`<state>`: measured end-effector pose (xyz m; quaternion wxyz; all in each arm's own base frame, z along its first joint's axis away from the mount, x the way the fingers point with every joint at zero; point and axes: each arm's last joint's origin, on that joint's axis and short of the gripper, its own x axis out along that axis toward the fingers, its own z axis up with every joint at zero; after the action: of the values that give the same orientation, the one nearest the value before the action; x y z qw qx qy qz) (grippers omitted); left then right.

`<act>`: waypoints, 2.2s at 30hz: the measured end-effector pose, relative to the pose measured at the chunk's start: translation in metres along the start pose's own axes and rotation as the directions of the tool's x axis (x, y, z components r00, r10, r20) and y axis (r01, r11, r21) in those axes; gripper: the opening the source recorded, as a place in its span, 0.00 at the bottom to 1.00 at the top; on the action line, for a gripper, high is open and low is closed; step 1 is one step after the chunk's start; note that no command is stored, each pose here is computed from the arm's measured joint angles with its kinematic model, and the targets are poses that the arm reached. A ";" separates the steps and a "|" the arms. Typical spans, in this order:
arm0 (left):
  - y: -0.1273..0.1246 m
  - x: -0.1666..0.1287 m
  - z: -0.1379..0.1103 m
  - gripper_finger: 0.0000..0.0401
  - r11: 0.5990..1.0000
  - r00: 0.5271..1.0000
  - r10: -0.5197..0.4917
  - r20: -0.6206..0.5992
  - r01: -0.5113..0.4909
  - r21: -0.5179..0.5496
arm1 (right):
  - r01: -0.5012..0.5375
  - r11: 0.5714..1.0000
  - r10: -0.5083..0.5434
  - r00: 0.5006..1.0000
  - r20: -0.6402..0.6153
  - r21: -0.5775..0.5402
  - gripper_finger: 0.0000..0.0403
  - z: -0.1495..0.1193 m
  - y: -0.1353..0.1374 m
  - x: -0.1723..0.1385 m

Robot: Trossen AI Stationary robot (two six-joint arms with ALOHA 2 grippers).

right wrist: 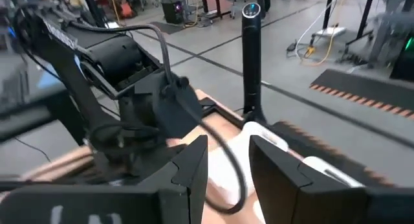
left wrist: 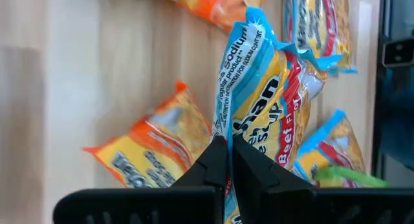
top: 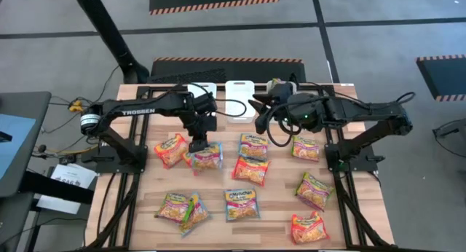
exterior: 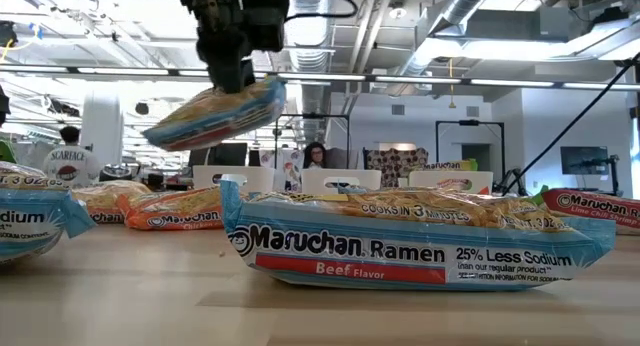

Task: Sort Maruchan noodles
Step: Put the blue noodle pack into the center white bin

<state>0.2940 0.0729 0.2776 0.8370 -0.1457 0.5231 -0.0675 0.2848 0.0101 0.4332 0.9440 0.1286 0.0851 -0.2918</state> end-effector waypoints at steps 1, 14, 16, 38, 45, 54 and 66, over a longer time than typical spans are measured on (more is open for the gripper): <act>0.000 -0.002 0.002 0.00 1.000 1.000 0.010 0.009 -0.010 0.004 | -0.005 1.000 0.005 1.000 -0.002 0.023 0.34 -0.001 0.001 -0.001; 0.002 -0.025 0.020 0.00 0.994 0.990 0.082 0.114 -0.089 0.055 | -0.025 0.982 0.047 0.993 -0.112 0.187 0.44 -0.019 0.015 -0.017; 0.003 -0.027 0.022 0.00 0.994 0.987 0.085 0.135 -0.094 0.059 | -0.038 0.978 0.071 0.986 -0.152 0.204 0.47 -0.023 0.017 -0.019; 0.003 -0.035 0.048 0.00 0.967 0.915 0.105 0.389 -0.186 0.175 | -0.015 0.994 0.048 0.954 -0.296 0.111 0.47 -0.068 -0.001 0.011; 0.002 -0.040 0.059 0.00 0.955 0.863 0.095 0.496 -0.220 0.199 | -0.057 0.997 0.074 0.940 -0.333 0.060 0.47 -0.062 -0.017 0.024; 0.001 -0.044 0.065 0.00 0.950 0.828 0.094 0.553 -0.240 0.199 | -0.084 0.991 0.117 0.923 -0.367 0.104 0.47 -0.058 -0.028 0.032; -0.010 -0.045 0.074 0.00 0.936 0.769 0.087 0.633 -0.280 0.211 | -0.094 0.984 0.144 0.919 -0.366 0.151 0.47 -0.054 -0.034 0.036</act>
<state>0.3404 0.0881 0.3497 0.9757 0.0187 0.2182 -0.0101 0.2903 -0.0201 0.3664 0.9158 0.2484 0.2369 -0.2088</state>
